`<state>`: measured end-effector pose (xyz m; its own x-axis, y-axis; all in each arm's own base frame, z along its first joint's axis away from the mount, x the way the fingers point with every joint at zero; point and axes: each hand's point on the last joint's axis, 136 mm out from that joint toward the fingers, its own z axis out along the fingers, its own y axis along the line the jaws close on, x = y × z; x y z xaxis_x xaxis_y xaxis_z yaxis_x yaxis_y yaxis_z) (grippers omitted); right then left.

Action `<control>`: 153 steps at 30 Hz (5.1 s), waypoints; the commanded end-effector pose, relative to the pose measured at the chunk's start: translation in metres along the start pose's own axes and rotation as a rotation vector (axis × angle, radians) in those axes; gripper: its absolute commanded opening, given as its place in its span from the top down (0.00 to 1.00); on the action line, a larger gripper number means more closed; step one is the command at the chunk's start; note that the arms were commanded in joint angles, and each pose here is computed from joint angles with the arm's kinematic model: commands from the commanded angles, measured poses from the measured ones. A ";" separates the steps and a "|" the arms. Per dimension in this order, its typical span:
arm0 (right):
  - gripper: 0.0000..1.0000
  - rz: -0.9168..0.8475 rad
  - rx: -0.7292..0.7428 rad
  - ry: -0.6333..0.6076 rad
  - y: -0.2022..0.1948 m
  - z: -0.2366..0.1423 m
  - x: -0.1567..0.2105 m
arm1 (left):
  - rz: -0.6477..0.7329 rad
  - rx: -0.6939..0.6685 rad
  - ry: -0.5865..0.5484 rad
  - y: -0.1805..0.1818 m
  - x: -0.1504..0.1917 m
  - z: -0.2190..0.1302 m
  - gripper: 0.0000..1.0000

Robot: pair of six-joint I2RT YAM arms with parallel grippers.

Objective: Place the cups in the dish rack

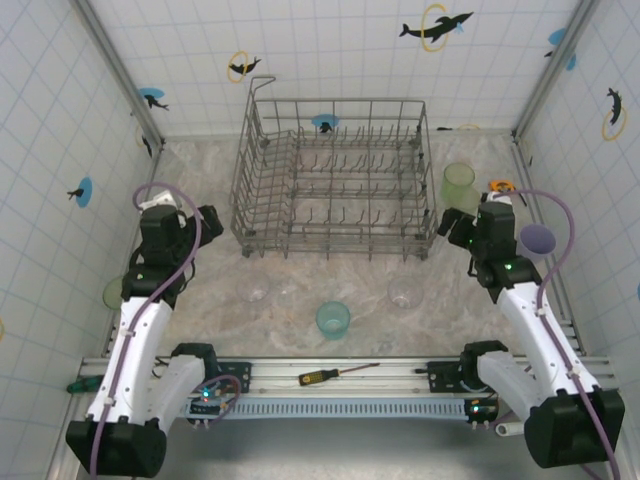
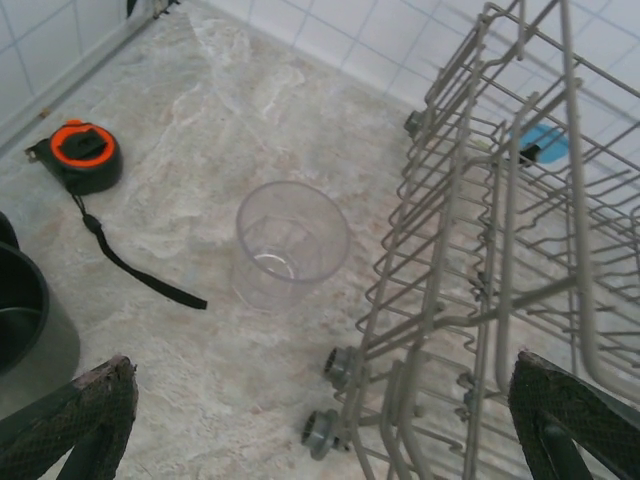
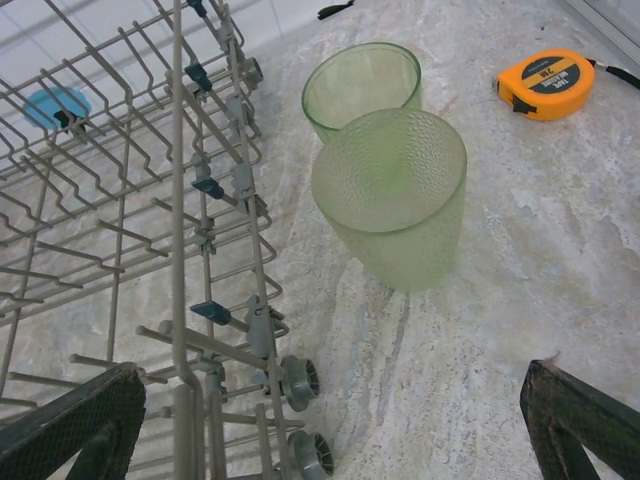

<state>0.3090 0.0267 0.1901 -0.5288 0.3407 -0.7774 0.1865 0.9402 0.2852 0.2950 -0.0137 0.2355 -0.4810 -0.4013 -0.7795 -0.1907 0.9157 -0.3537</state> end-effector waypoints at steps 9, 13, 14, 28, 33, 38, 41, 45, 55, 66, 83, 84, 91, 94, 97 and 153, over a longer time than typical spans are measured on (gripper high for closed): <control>0.00 -0.018 0.001 -0.025 0.019 -0.015 -0.028 | -0.043 0.138 0.190 -0.041 0.050 -0.009 0.02; 0.00 -0.033 -0.009 -0.016 0.028 -0.008 -0.026 | -0.031 0.154 0.210 -0.053 0.058 -0.010 0.02; 0.00 -0.037 -0.013 -0.014 0.031 -0.006 -0.025 | -0.028 0.162 0.217 -0.057 0.059 -0.011 0.02; 0.00 -0.092 -0.061 0.026 0.062 0.013 -0.017 | 0.103 0.017 0.440 -0.032 0.100 -0.024 0.02; 0.00 -0.115 -0.059 0.047 0.065 0.017 -0.013 | 0.127 0.003 0.469 -0.038 0.103 -0.031 0.02; 0.00 -0.131 -0.050 0.042 0.065 0.019 -0.012 | 0.175 0.074 0.501 -0.073 0.118 -0.035 0.02; 0.00 -0.135 -0.061 0.047 0.067 0.020 -0.011 | 0.233 0.067 0.535 -0.087 0.138 -0.035 0.02; 0.00 -0.143 -0.067 0.051 0.068 0.020 -0.011 | 0.305 0.103 0.553 -0.119 0.155 -0.040 0.02; 0.00 -0.139 -0.077 0.033 0.068 0.011 -0.014 | 0.493 0.146 0.634 -0.167 0.215 -0.056 0.03; 0.00 -0.134 -0.076 0.038 0.064 0.007 -0.009 | 0.507 0.210 0.721 -0.176 0.248 -0.063 0.19; 0.00 -0.115 -0.101 0.036 0.071 0.009 -0.013 | 0.555 0.235 0.883 -0.164 0.284 -0.074 0.43; 0.00 -0.114 -0.101 0.037 0.071 0.010 -0.013 | 0.562 0.231 0.898 -0.161 0.288 -0.074 0.43; 0.00 -0.106 -0.098 0.032 0.070 0.010 -0.013 | 0.596 0.206 0.919 -0.154 0.296 -0.073 0.47; 0.00 -0.104 -0.098 0.031 0.070 0.010 -0.012 | 0.611 0.181 0.925 -0.147 0.302 -0.070 0.53; 0.00 -0.104 -0.096 0.031 0.069 0.010 -0.011 | 0.638 0.144 0.935 -0.139 0.308 -0.065 0.62; 0.00 -0.136 -0.165 0.096 0.071 -0.001 -0.007 | 0.683 0.345 0.714 -0.313 0.163 -0.091 1.00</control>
<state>0.3229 0.0889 0.1923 -0.6538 0.1891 -0.7327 -0.0042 0.9673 0.2535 0.1896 -0.3643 0.2442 -0.8268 0.4184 -0.3759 0.4942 0.8595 -0.1306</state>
